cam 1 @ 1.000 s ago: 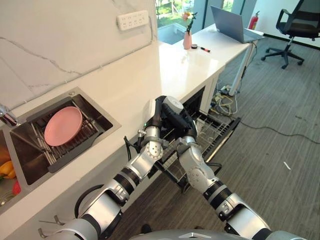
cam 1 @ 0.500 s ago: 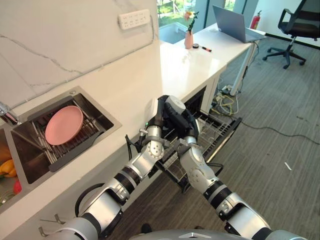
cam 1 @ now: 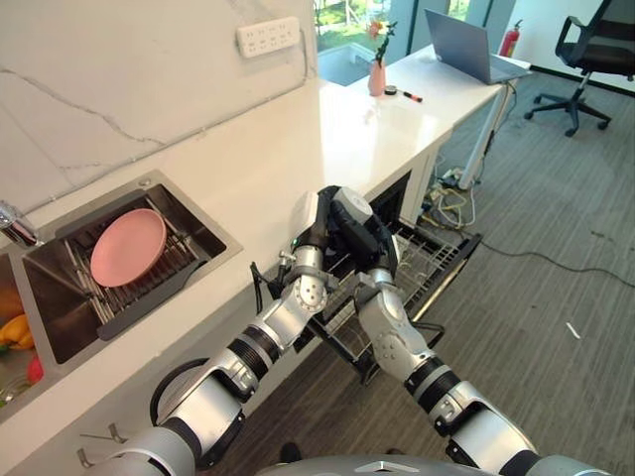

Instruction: Place the dishes in the dishwasher.

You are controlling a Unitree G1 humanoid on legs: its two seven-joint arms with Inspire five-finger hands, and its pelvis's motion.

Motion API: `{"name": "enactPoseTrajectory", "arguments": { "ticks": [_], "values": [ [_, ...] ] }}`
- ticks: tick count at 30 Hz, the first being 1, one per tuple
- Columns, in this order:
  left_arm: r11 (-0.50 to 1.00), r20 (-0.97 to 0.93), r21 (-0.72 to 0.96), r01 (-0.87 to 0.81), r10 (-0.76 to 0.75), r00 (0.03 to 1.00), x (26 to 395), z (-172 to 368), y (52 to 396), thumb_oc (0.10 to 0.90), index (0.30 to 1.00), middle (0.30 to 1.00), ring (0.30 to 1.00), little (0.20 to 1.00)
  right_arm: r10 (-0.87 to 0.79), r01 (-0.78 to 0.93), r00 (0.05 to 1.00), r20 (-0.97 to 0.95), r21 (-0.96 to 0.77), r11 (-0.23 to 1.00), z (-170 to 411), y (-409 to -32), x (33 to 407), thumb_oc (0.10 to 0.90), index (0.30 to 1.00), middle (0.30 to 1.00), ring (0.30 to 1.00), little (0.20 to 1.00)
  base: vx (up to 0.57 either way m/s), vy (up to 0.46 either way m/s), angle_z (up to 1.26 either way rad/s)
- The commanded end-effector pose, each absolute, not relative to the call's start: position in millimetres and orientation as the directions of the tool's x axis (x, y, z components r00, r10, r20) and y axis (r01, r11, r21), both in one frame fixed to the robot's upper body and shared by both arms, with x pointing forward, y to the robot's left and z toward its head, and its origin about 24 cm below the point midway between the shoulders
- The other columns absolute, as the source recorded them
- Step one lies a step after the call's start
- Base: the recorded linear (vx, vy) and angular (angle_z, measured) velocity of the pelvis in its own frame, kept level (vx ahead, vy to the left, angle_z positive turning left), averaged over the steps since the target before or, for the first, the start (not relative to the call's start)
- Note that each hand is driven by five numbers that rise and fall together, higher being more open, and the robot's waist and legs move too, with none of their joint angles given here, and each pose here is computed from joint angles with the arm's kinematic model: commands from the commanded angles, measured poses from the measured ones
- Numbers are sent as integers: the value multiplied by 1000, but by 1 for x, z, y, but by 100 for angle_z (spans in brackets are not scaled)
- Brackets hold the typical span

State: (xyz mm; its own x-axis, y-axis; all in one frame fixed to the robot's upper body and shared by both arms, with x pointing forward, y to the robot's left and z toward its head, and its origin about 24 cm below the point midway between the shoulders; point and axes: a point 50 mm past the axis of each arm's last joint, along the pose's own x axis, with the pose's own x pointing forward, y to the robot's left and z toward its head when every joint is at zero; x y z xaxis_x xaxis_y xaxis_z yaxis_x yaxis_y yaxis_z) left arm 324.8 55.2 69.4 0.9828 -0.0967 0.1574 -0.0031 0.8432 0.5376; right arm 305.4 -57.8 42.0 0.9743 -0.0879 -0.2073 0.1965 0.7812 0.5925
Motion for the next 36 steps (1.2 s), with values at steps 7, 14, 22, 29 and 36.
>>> {"name": "enactPoseTrajectory", "arguments": {
  "ticks": [7, 14, 22, 29, 36],
  "values": [
    [673, 272, 673, 306, -610, 744, 298, 112, -60, 800, 900, 900, 900, 900, -342, 217, 940, 11, 755, 619, 149, -81, 365, 400, 300, 300, 300, 300, -8, 6, 4],
    [652, 271, 698, 298, -625, 732, 302, 120, -45, 800, 900, 900, 900, 900, -451, 290, 893, 15, 745, 600, 158, -113, 374, 400, 300, 300, 300, 300, -12, -1, 6],
    [699, 317, 674, 239, -566, 761, 307, 126, 5, 800, 900, 900, 900, 900, -514, 351, 857, 45, 679, 645, 156, -143, 375, 400, 300, 300, 300, 300, -4, -2, 7],
    [792, 368, 561, 240, -498, 785, 296, 126, 36, 800, 900, 900, 900, 900, -574, 441, 818, 51, 584, 681, 141, -168, 369, 400, 300, 300, 300, 300, 2, -7, 16],
    [816, 358, 523, 247, -473, 805, 293, 122, 46, 800, 900, 900, 900, 900, -549, 472, 835, -22, 541, 696, 113, -166, 362, 400, 300, 300, 300, 300, 0, 0, 0]
  ]
}}
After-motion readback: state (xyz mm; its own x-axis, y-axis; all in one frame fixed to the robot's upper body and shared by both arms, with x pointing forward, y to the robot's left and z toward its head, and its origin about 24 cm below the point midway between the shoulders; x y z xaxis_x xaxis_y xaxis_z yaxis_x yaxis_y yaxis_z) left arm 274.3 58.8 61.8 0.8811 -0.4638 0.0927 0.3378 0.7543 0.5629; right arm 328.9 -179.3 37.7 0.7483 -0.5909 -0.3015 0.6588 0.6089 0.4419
